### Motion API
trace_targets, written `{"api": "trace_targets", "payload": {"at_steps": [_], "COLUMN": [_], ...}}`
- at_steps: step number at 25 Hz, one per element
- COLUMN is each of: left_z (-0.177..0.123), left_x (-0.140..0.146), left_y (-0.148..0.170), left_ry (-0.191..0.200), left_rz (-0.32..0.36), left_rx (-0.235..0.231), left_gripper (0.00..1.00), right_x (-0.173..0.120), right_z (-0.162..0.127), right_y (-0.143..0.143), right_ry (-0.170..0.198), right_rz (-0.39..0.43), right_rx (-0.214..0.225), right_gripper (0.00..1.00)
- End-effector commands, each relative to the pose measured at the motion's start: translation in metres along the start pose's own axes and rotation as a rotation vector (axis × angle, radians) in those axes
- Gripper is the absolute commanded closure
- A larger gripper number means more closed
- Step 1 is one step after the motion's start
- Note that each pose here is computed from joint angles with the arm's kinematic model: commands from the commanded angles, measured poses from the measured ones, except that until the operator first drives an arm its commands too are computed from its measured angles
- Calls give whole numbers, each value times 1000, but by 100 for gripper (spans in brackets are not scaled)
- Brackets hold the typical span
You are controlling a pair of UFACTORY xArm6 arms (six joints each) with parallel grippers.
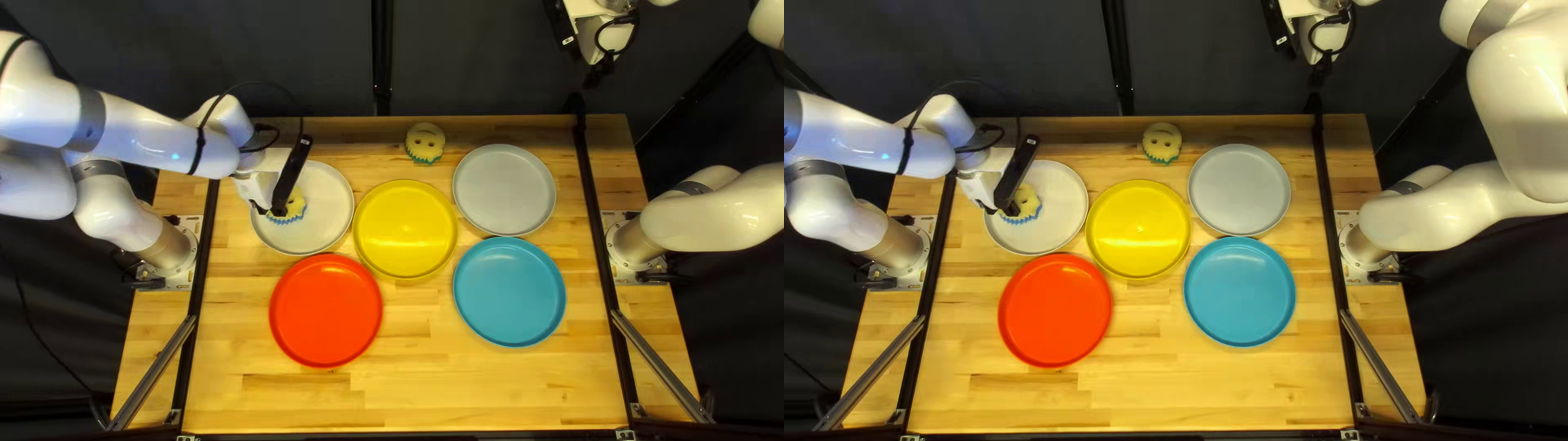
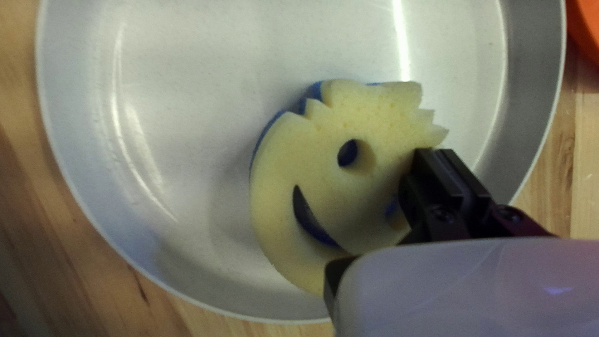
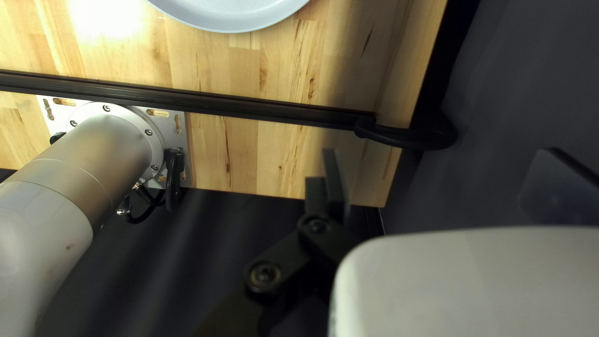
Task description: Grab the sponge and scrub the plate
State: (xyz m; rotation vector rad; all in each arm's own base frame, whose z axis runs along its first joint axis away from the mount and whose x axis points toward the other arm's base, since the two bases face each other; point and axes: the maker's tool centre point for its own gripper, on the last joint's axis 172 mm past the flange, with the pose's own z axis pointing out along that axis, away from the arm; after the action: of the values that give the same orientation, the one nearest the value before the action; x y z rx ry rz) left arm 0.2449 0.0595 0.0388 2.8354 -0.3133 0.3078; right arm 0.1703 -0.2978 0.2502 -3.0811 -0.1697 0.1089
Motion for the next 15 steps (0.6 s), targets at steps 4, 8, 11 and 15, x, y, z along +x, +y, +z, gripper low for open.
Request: {"api": "trace_targets", "payload": {"at_steps": [4,8,11,15], "left_z": [-2,-3,-4,-2], "left_x": [30,55,67,70], "left_y": [-27,-54,-60,-51], "left_ry": [12,19,21,22], "left_rz": [9,25,42,55], "left_rx": [1,3,5,9], "left_gripper": [100,100,100,100], "right_x": [0,0,0,0], "right_z": [0,0,0,0], "right_y": [0,0,0,0], "right_ry": [0,0,0,0], "right_rz": [0,0,0,0], "right_rx": [0,0,0,0], "right_gripper": [0,0,0,0]}}
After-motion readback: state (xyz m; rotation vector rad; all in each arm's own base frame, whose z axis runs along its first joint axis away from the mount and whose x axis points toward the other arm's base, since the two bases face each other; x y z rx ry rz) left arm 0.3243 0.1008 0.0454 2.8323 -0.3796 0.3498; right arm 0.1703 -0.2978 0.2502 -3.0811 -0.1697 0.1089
